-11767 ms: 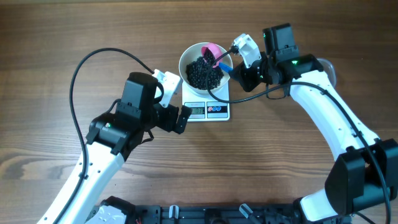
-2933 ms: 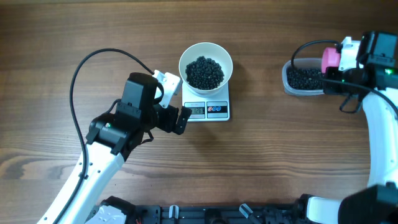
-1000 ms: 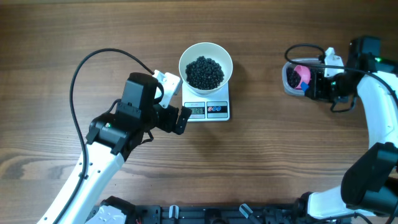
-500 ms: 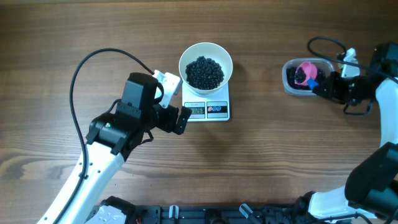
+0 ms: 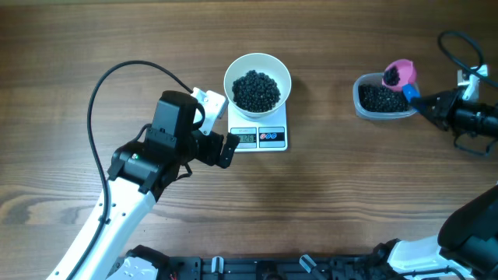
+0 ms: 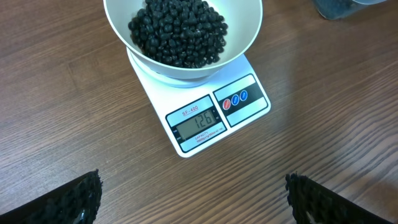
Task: Scoop item into bowl and weigh 150g on scale
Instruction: 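Lift the filled scoop with the right gripper over the white bowl, then tilt the scoop with the right gripper to pour beans into the bowl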
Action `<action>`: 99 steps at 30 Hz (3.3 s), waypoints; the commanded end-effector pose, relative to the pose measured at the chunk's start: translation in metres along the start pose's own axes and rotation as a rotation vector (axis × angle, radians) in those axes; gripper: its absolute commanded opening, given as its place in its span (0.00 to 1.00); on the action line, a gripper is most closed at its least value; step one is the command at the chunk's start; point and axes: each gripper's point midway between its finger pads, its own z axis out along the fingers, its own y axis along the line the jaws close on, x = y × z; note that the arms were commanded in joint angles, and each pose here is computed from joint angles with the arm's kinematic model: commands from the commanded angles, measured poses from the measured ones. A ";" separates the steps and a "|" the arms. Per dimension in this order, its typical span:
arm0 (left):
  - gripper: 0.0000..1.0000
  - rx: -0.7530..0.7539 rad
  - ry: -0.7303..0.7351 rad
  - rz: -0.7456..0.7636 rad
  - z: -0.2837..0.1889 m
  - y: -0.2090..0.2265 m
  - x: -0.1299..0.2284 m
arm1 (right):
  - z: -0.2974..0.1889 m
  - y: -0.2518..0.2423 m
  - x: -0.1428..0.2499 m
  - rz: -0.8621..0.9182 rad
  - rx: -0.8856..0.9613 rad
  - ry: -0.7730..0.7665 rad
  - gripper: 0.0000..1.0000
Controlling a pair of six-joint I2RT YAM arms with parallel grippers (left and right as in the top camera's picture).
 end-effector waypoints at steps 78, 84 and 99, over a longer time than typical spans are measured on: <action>1.00 0.019 0.009 0.004 0.002 -0.004 0.003 | 0.185 0.181 0.084 -1.009 0.027 0.187 0.04; 1.00 0.019 0.009 0.004 0.002 -0.004 0.003 | 0.185 0.181 0.082 -1.017 0.030 0.181 0.04; 1.00 0.019 0.009 0.004 0.002 -0.004 0.003 | 0.185 0.169 0.084 -1.101 0.108 0.204 0.04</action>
